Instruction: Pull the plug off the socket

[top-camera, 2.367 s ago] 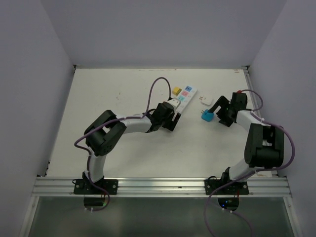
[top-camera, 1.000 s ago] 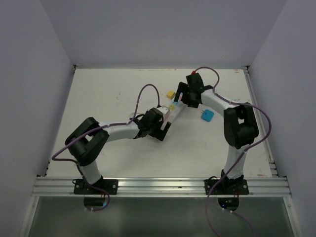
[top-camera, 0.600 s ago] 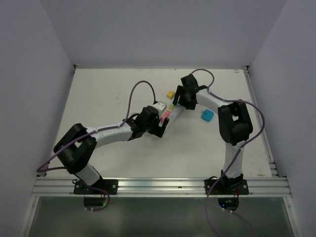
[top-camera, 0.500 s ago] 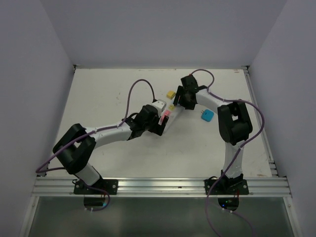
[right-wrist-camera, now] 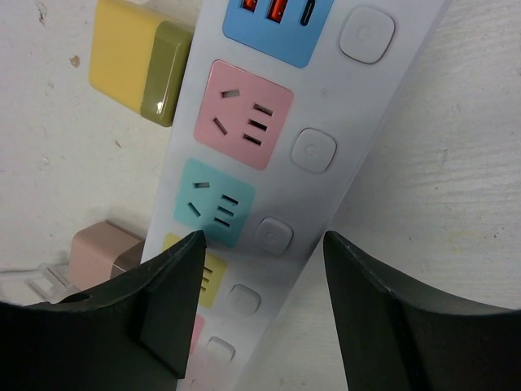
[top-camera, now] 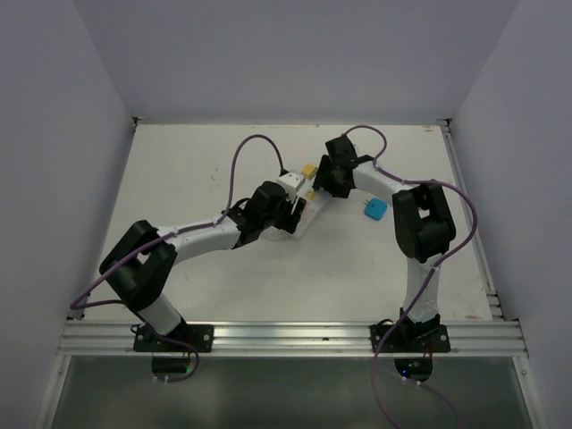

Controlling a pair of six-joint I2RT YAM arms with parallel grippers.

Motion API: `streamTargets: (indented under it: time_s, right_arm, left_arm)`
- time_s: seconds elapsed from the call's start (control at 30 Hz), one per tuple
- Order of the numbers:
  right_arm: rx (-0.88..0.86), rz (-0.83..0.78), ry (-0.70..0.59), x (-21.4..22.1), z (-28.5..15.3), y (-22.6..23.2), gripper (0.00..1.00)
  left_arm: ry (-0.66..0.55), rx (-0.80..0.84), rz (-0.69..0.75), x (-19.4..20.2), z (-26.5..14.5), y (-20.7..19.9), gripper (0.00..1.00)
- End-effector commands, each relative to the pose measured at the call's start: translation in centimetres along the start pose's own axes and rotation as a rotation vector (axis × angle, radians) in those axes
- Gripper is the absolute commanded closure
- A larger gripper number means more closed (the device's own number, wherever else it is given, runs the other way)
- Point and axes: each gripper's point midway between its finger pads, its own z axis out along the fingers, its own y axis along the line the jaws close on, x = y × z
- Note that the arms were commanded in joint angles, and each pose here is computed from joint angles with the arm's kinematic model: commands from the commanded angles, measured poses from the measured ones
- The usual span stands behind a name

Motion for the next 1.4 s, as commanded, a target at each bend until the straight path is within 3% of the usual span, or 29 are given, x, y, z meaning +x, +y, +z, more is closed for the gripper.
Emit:
streamTargets:
  time_s: [0.0, 0.17, 0.67, 0.93, 0.97, 1.03, 1.07, 1.1, 1.37]
  right_arm:
    - [0.063, -0.001, 0.024, 1.3, 1.3, -1.2, 0.37]
    - [0.098, 0.011, 0.053, 2.8, 2.1, -2.2, 0.38]
    - [0.217, 0.011, 0.120, 5.0, 2.9, -4.7, 0.39]
    - [0.245, 0.010, 0.143, 5.6, 3.1, -5.2, 0.41]
    - [0.254, 0.008, 0.141, 5.6, 3.1, -5.3, 0.42]
    - [0.279, 0.006, 0.153, 5.9, 3.1, -5.7, 0.49]
    - [0.288, 0.002, 0.159, 6.0, 3.1, -5.9, 0.50]
    - [0.293, -0.002, 0.167, 6.2, 3.2, -5.9, 0.51]
    - [0.384, -0.041, 0.221, 8.0, 3.4, -7.6, 0.58]
  left_arm:
    - [-0.103, 0.034, 0.015, -3.6, 0.9, -0.7, 0.31]
    - [-0.091, 0.019, 0.041, -3.4, 1.8, -0.5, 0.40]
    - [-0.016, -0.063, 0.133, -2.2, 4.0, -0.9, 0.42]
    - [0.010, -0.101, 0.163, -1.9, 4.5, -0.9, 0.65]
    - [0.011, -0.101, 0.166, -1.9, 4.6, -1.0, 0.75]
    - [0.004, -0.097, 0.169, -2.2, 4.6, -1.2, 0.84]
    - [-0.004, -0.090, 0.166, -2.6, 4.5, -1.4, 0.96]
    - [-0.012, -0.086, 0.163, -2.9, 4.5, -1.5, 1.00]
    - [-0.119, -0.069, 0.094, -6.1, 2.8, -1.9, 1.00]
